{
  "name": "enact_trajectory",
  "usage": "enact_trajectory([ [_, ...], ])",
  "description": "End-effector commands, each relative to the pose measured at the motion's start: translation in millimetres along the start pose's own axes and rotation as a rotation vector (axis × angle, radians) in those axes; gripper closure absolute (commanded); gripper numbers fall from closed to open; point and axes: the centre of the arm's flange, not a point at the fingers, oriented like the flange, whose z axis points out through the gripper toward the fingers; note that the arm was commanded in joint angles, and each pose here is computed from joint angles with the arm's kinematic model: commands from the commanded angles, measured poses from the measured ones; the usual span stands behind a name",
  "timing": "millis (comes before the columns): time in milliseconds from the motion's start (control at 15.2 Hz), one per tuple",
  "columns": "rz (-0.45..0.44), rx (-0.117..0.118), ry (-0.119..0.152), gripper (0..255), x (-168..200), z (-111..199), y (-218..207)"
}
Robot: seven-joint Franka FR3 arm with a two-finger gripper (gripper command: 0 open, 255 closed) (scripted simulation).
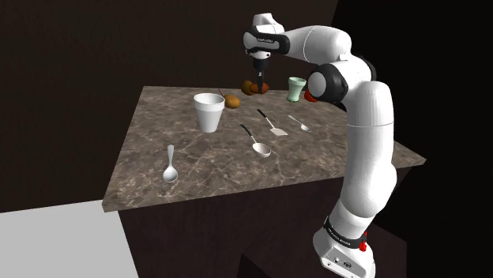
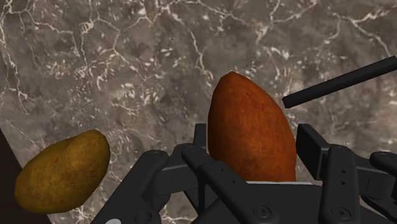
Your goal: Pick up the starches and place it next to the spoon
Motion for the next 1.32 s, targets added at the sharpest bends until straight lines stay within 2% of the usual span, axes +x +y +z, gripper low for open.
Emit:
enact_trajectory([
  [0,0.000,0.001,0.000,255,-1.6,-10.9,1.1],
  [528,0.000,0.001,0.000,255,-6.7,-49.2,7.3],
  [1254,0.000,0.001,0.000,255,58.6,-79.0,-118.9],
])
